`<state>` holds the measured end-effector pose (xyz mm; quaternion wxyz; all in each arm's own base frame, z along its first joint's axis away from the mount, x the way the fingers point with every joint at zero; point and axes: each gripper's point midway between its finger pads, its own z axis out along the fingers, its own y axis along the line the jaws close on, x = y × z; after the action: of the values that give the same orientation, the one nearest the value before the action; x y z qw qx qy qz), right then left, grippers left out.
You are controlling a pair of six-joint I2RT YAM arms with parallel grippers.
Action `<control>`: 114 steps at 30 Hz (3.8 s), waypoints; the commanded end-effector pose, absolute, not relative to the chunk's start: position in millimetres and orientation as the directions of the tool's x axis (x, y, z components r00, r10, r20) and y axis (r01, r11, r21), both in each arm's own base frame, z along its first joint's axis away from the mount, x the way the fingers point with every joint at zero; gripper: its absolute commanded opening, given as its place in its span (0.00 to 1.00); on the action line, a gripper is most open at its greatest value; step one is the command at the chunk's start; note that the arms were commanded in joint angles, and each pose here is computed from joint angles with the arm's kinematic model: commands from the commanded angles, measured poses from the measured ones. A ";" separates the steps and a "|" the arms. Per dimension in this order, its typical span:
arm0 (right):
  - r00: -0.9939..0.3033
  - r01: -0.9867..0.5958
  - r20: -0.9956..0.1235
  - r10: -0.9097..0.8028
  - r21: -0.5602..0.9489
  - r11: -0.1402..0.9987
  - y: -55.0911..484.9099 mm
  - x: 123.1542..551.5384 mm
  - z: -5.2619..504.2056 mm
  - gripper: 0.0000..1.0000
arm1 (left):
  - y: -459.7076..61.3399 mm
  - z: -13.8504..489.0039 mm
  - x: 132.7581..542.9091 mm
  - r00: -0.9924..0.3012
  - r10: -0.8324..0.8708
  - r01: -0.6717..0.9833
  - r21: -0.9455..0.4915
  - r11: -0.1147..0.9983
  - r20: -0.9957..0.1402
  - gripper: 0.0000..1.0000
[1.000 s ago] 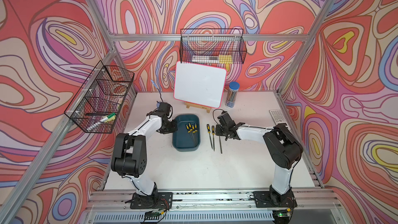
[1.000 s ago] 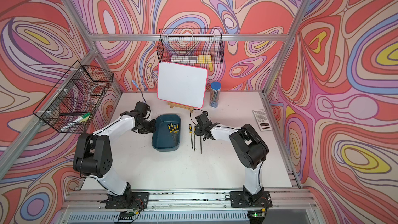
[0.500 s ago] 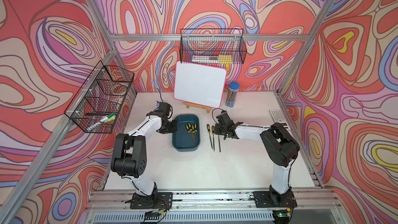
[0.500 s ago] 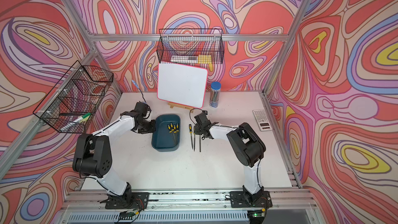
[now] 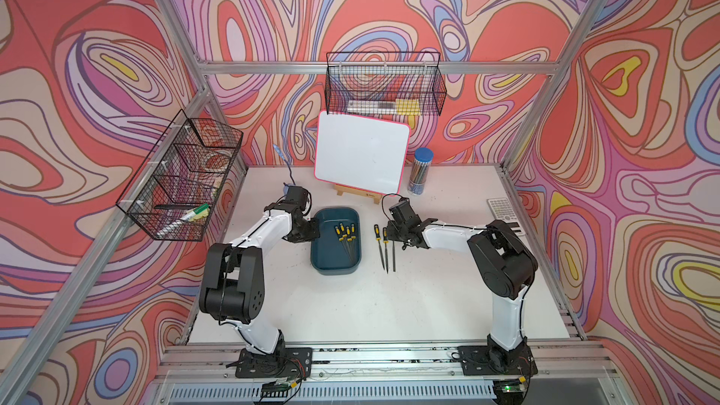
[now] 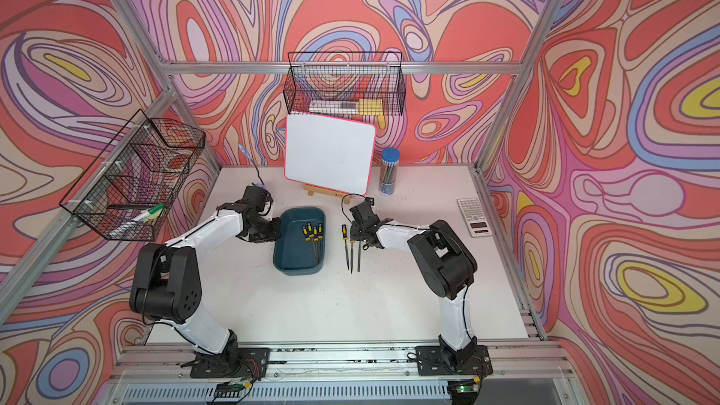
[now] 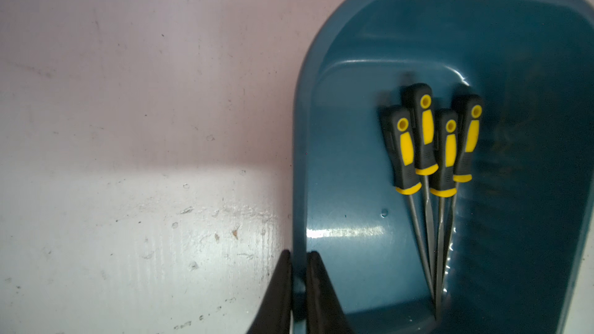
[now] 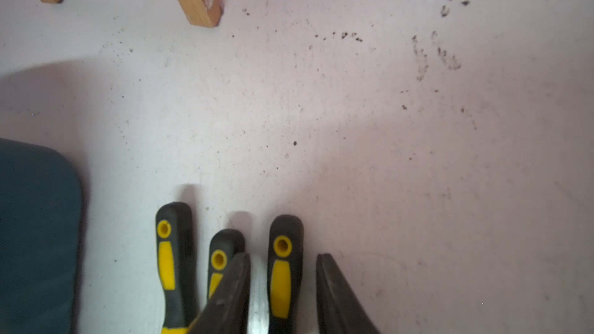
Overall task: Take the file tool out of the storage box
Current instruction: Place the file tool at the center of the board, then pick up the file tool from the storage box, then place the file tool at the center of the board.
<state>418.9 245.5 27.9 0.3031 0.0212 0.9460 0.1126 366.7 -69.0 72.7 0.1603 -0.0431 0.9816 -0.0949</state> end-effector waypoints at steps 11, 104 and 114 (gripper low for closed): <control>-0.675 -0.387 -0.731 -0.101 0.233 0.892 338.8 430.5 146.6 0.43 | -66.1 82.0 357.1 -0.946 -0.069 -0.015 -0.171 0.985 -0.316 0.06; -0.788 -0.001 -0.595 0.158 0.259 0.966 212.9 415.5 93.5 0.05 | -73.6 66.9 348.8 -0.947 -0.100 -0.030 -0.228 0.973 -0.304 0.00; -0.829 0.039 -0.534 0.166 0.241 0.970 204.5 418.0 49.0 0.05 | -71.1 68.5 348.1 -0.948 -0.087 -0.022 -0.210 0.978 -0.306 0.00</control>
<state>411.6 204.0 58.5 0.2896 0.0493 0.9492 0.1131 350.1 -70.3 72.5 0.1642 -0.0318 0.9804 -0.1037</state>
